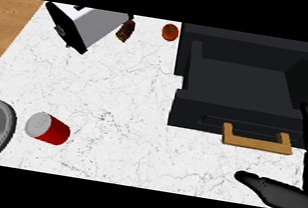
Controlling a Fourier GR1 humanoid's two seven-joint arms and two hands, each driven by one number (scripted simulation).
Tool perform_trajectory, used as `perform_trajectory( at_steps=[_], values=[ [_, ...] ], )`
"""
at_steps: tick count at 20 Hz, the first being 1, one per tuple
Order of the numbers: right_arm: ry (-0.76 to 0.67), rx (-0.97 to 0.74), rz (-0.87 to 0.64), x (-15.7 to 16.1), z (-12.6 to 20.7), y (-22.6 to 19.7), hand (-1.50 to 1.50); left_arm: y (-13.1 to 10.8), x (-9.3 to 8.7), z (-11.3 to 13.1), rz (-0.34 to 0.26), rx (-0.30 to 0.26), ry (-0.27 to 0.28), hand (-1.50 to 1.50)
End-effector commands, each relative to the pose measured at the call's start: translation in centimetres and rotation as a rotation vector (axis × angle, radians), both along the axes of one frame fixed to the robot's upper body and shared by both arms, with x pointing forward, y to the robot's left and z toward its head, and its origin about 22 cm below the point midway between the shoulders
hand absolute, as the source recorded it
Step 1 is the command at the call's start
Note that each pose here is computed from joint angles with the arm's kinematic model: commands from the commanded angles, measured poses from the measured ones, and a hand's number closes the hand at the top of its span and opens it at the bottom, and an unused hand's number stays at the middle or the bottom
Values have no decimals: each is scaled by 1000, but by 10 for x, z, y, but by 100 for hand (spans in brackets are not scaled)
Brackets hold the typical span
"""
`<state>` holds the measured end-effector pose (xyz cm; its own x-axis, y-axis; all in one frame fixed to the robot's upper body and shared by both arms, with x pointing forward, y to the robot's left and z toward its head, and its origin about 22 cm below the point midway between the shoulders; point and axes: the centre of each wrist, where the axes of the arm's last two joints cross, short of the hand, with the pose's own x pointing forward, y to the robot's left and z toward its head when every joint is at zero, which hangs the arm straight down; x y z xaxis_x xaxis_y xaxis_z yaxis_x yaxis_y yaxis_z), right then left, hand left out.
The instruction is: Pick up the can, place it into the drawer and close the drawer
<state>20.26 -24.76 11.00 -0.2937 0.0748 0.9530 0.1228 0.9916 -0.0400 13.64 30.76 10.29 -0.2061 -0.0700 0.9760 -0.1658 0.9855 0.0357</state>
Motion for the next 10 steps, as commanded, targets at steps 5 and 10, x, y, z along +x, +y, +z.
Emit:
perform_trajectory(
  at_steps=[5,10],
  values=[
    [71,19,-42,-21,-1,-13,-150,38,-41,21,81,-48,82,-150],
    [59,17,-40,-4,-12,-41,-150,40,-24,14,51,-70,95,-150]
  ],
)
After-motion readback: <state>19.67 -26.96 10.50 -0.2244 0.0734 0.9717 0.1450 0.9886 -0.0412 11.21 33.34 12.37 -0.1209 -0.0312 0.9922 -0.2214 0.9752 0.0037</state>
